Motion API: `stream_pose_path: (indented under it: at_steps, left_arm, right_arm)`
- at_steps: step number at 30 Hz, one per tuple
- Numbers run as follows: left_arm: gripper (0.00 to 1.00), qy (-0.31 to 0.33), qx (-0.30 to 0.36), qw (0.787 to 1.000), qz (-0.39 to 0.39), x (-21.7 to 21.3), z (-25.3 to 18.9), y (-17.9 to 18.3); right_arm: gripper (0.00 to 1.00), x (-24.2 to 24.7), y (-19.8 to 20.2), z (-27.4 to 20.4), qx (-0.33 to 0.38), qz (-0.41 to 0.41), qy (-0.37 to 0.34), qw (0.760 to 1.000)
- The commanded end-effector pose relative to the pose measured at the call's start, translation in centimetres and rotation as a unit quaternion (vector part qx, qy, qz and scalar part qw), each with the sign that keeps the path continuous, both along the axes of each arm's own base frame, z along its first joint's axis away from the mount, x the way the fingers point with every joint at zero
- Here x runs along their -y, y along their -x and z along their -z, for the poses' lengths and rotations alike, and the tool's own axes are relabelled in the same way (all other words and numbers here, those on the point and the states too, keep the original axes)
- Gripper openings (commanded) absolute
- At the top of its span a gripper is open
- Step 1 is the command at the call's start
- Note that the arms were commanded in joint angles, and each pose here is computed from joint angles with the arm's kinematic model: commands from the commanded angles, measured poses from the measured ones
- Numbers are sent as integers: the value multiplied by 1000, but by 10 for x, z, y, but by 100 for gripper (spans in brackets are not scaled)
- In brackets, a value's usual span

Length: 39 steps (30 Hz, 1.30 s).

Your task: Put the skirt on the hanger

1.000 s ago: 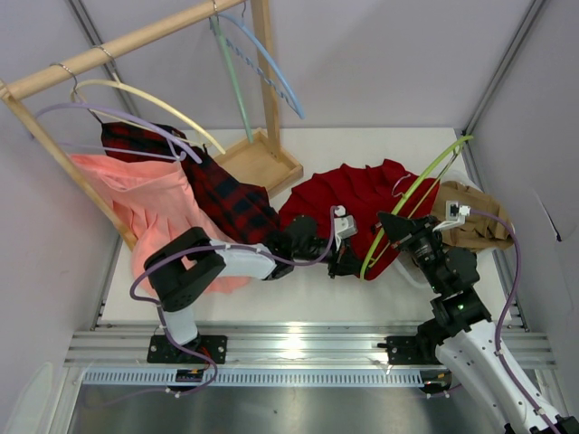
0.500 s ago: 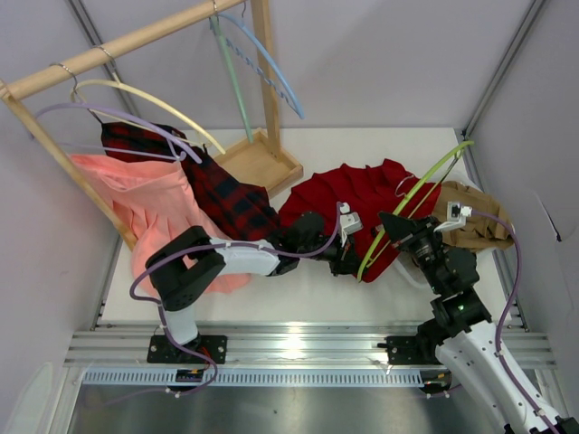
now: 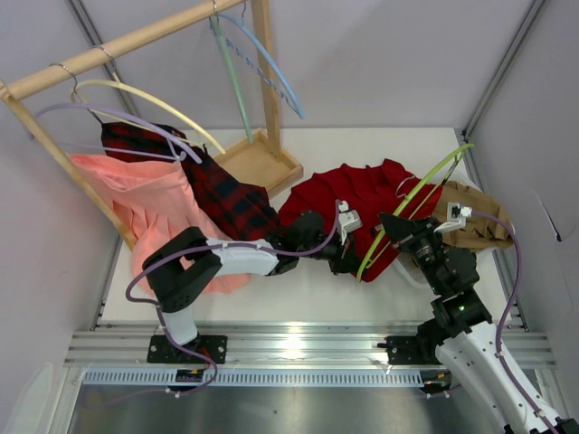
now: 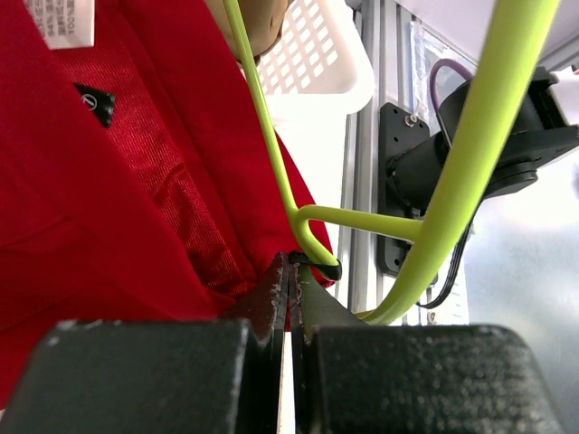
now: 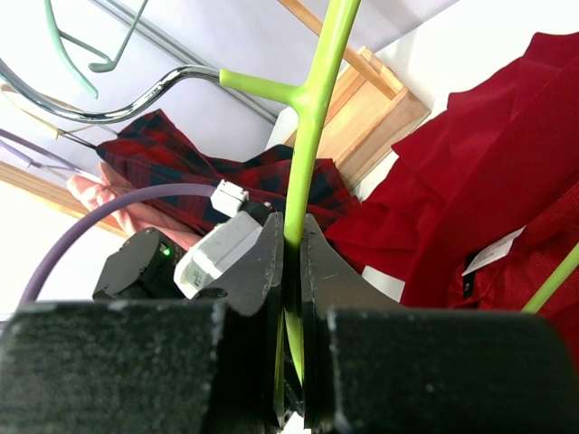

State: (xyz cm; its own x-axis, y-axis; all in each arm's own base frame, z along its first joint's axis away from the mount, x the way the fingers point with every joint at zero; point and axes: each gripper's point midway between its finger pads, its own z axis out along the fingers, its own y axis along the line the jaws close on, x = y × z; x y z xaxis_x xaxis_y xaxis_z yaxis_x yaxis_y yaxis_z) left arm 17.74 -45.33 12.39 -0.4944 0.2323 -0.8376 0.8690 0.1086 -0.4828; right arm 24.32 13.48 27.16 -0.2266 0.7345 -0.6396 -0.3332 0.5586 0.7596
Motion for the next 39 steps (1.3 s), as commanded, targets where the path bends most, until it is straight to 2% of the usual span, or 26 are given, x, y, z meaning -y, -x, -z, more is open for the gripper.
stream_pose_path:
  at_steps: [1,9,16,22,32,37,39]
  left_arm:
    - [0,38,27,999,-8,-1,-39,-4]
    - [0,41,33,999,-3,1,-51,-5]
    - [0,17,11,1000,-8,4,-41,-8]
    - [0,34,1,999,-3,0,-69,0]
    - [2,27,-28,999,4,-1,-87,6]
    - [3,14,-80,997,-5,7,-84,5]
    - [3,32,-89,995,-8,9,-85,5]
  right_arm:
    - [0,0,6,-26,46,-5,-10,999]
    - [0,-5,7,-25,48,-18,-16,999]
    - [0,-6,10,-31,48,-24,-47,997]
    - [0,-6,7,-19,42,-21,-43,998]
    - [0,-9,11,-19,55,-24,-34,998]
    - [0,-5,13,-20,58,-18,-57,997]
    - [0,-1,12,-21,56,-6,-86,995]
